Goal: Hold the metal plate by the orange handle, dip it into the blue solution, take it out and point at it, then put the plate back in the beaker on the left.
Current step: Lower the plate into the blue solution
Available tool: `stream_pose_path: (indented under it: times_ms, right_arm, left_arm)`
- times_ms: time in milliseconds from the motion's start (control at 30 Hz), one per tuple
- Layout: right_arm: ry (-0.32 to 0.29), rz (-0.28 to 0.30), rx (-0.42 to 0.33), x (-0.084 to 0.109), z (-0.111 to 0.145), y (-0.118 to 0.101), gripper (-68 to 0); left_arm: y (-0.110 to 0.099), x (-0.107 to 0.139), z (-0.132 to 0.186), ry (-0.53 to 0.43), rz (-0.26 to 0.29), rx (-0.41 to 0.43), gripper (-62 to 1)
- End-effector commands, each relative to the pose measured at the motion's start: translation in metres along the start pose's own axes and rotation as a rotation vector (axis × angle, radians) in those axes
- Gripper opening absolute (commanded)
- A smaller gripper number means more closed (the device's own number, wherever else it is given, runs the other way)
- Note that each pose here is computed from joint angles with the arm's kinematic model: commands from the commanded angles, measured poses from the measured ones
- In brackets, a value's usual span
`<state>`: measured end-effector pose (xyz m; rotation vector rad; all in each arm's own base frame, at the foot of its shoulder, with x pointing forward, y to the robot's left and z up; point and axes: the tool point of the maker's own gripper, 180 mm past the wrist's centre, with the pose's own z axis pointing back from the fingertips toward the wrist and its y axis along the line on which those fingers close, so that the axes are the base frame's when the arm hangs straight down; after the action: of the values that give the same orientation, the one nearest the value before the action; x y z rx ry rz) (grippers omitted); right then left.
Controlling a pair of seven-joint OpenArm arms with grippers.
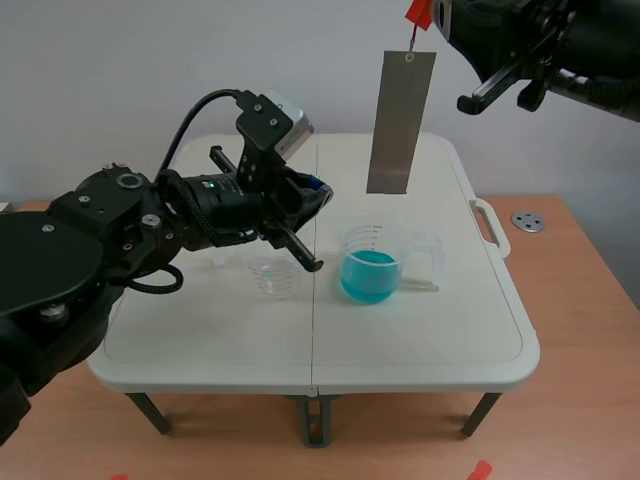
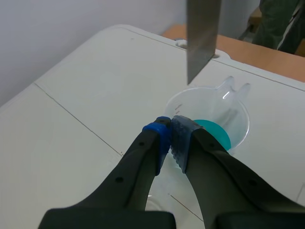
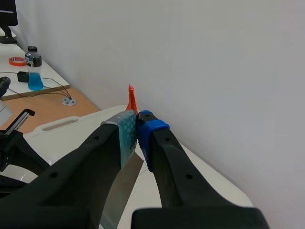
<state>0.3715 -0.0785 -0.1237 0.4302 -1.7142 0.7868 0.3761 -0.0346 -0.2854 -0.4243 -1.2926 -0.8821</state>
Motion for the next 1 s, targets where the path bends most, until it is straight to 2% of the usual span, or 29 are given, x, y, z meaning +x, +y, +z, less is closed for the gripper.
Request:
stream_pose_path:
  times_ms: [0, 367, 667, 800, 967]
  right_arm:
    - [-0.036, 0.01, -0.005, 0.012, -0.002, -0.005, -66.2]
    - [-0.036, 0.01, -0.005, 0.012, -0.002, -0.005, -66.2]
    - [-0.03, 0.003, -0.01, 0.008, -0.002, -0.006, -66.2]
    - [-0.021, -0.018, -0.021, 0.001, -0.003, -0.007, -66.2]
    - [0.014, -0.019, -0.03, -0.015, -0.006, -0.004, -66.2]
  left_arm:
    - [0.002, 0.015, -0.003, -0.045, -0.008, 0.003, -59.2]
    - [-0.016, 0.019, -0.007, -0.063, -0.025, -0.045, -59.2]
    - [-0.014, 0.015, -0.006, -0.045, -0.037, -0.044, -59.2]
    - [-0.003, 0.011, 0.001, -0.035, -0.05, -0.021, -59.2]
    - [0.029, 0.012, 0.029, -0.039, -0.078, 0.066, -59.2]
